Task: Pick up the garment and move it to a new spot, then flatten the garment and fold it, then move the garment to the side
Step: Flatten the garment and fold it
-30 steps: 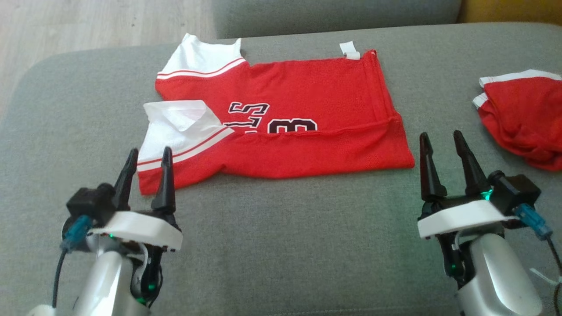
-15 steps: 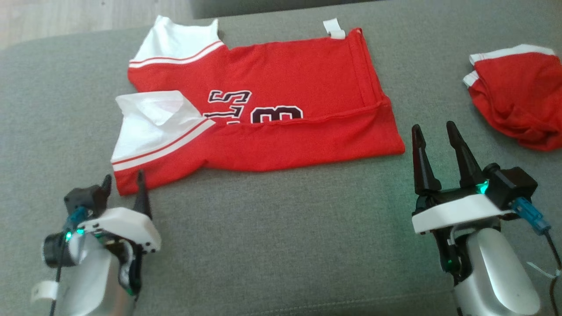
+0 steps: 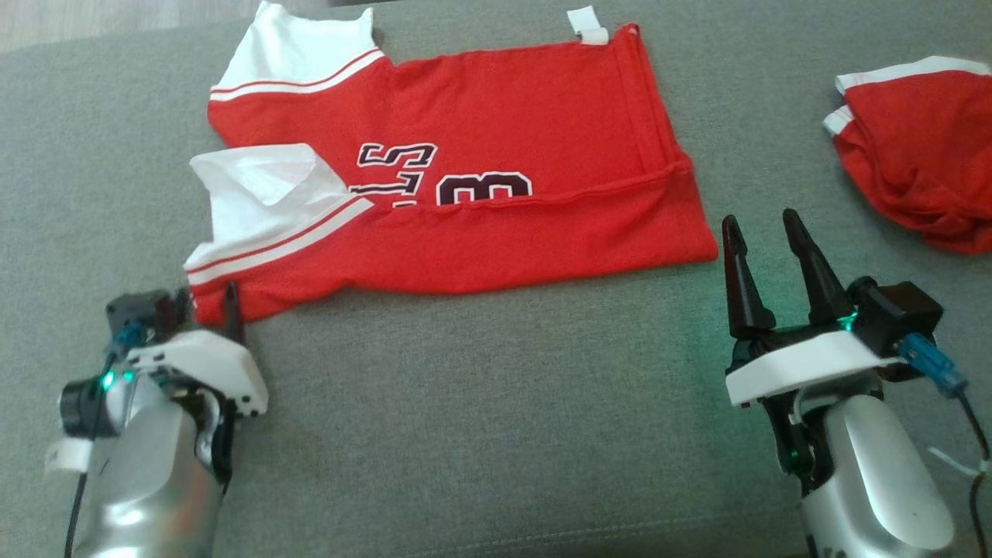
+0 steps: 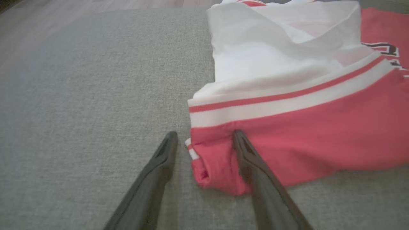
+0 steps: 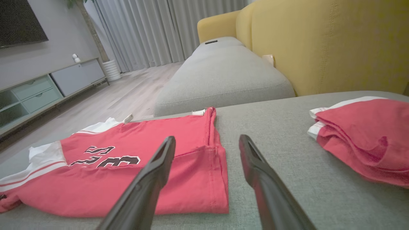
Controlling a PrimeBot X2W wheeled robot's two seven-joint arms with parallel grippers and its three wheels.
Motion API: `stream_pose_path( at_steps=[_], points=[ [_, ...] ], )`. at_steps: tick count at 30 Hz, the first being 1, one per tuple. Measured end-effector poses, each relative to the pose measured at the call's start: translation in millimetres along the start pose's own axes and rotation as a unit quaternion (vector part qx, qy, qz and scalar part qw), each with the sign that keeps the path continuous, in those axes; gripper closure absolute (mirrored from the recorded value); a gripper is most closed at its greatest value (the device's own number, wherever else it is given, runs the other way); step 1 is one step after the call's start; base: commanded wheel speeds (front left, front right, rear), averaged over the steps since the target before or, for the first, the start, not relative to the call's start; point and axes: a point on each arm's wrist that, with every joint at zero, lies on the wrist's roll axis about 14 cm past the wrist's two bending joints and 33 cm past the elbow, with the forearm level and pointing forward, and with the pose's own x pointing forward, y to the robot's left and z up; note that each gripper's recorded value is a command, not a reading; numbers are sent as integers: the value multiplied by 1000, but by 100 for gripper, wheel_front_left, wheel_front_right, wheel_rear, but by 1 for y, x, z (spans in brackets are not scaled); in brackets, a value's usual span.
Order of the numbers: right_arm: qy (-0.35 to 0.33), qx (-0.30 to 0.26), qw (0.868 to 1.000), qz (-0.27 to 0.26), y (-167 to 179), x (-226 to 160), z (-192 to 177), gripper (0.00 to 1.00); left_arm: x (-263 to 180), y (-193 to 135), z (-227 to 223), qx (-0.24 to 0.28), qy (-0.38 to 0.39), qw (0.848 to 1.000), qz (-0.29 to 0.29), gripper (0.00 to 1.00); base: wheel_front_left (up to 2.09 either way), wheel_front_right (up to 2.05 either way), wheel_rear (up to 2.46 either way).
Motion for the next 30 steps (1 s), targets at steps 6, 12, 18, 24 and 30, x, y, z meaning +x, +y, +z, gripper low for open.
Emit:
stream_pose_path(
  at_steps=[6, 12, 18, 24, 30],
  points=[
    [43, -6, 999, -7, -5, 2, -20, 0, 5, -7, 11, 10, -13, 1000, -21, 100, 0, 0, 0],
    [80, 6, 997, -20, -12, 11, -34, 0, 3, -9, 57, 34, -88, 995, -33, 100, 0, 0, 0],
    [141, 37, 989, -24, -11, 19, -62, 0, -4, -12, 83, 56, -135, 988, -43, 100, 0, 0, 0],
    [203, 65, 976, -33, -12, 24, -92, 0, -8, -12, 80, 59, -136, 988, -47, 100, 0, 0, 0],
    [225, 33, 974, -3, 3, 42, -95, 100, -10, -16, 82, 63, -139, 987, -57, 100, 0, 0, 0]
  ],
)
